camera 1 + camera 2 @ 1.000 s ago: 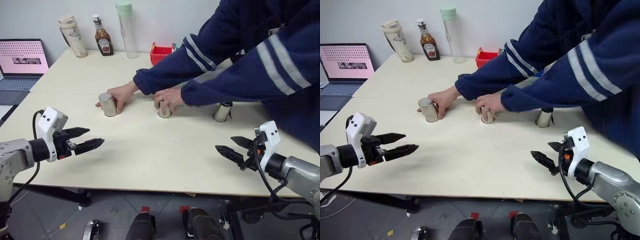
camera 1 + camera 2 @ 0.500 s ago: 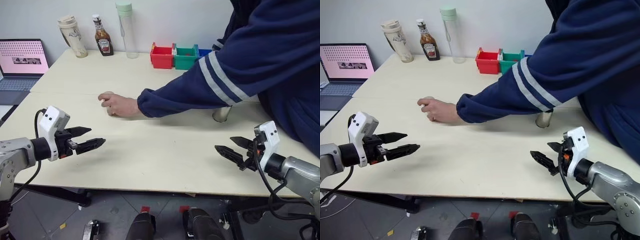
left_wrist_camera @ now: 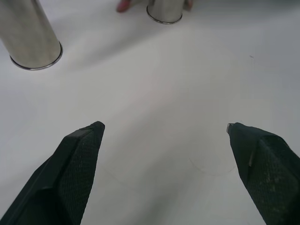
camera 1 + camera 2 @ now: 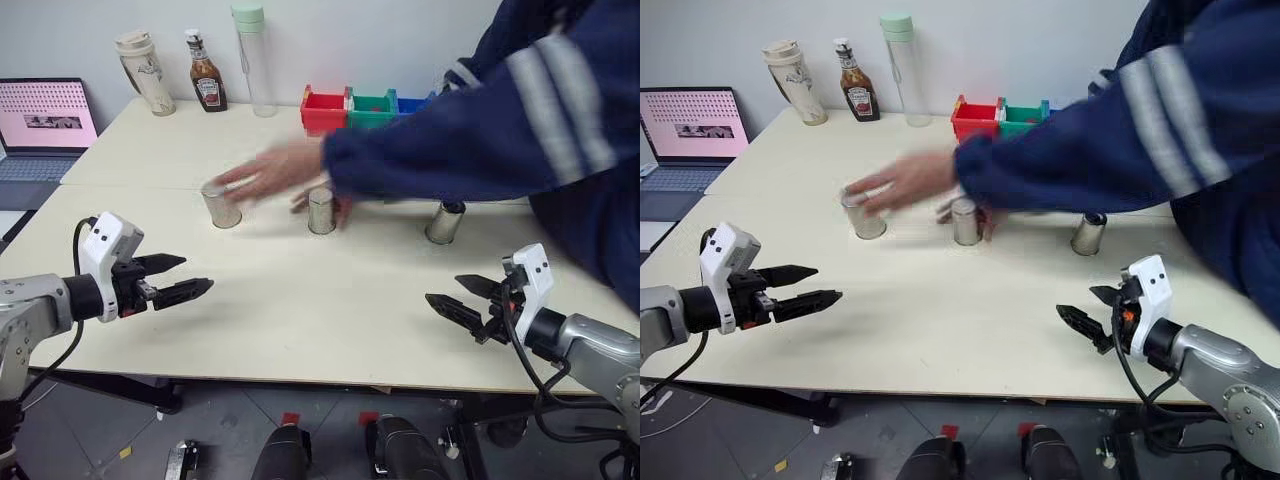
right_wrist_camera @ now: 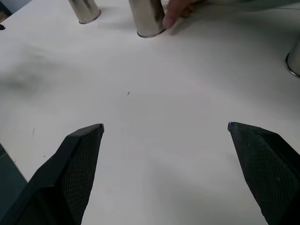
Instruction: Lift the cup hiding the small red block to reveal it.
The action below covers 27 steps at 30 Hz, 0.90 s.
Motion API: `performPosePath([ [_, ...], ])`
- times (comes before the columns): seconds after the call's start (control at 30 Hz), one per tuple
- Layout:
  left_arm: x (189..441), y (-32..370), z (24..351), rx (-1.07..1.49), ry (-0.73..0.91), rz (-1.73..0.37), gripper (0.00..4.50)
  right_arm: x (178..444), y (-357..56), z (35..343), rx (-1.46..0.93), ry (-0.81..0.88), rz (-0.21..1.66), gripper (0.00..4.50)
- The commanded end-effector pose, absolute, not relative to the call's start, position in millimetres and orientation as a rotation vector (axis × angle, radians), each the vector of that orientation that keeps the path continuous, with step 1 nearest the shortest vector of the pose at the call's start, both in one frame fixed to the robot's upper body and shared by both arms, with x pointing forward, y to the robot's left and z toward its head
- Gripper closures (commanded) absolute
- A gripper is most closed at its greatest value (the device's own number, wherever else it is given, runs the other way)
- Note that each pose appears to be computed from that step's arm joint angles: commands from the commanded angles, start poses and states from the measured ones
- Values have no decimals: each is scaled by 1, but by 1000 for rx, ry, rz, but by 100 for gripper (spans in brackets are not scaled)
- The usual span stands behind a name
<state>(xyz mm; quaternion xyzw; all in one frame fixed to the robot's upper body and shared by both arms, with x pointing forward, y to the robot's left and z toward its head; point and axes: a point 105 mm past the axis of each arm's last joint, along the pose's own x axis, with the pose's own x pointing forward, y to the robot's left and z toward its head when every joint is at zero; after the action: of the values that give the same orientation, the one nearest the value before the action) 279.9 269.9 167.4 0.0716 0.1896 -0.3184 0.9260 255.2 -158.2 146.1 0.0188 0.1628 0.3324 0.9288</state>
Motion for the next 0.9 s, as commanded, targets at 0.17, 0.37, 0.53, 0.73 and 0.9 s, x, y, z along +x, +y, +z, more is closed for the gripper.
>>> performPosePath([
  [0.17,275,230,170,222,169,-636,4,279,-120,149,-42,169,743,0],
  [0.37,275,208,160,197,83,-613,4,353,-72,142,-36,62,690,0],
  [0.53,281,200,156,175,63,-598,4,401,-40,139,-21,59,686,0],
  [0.73,287,194,154,174,46,-591,4,433,-12,139,-43,73,732,0],
  [0.9,290,189,153,161,36,-587,4,441,-2,141,-66,56,717,0],
])
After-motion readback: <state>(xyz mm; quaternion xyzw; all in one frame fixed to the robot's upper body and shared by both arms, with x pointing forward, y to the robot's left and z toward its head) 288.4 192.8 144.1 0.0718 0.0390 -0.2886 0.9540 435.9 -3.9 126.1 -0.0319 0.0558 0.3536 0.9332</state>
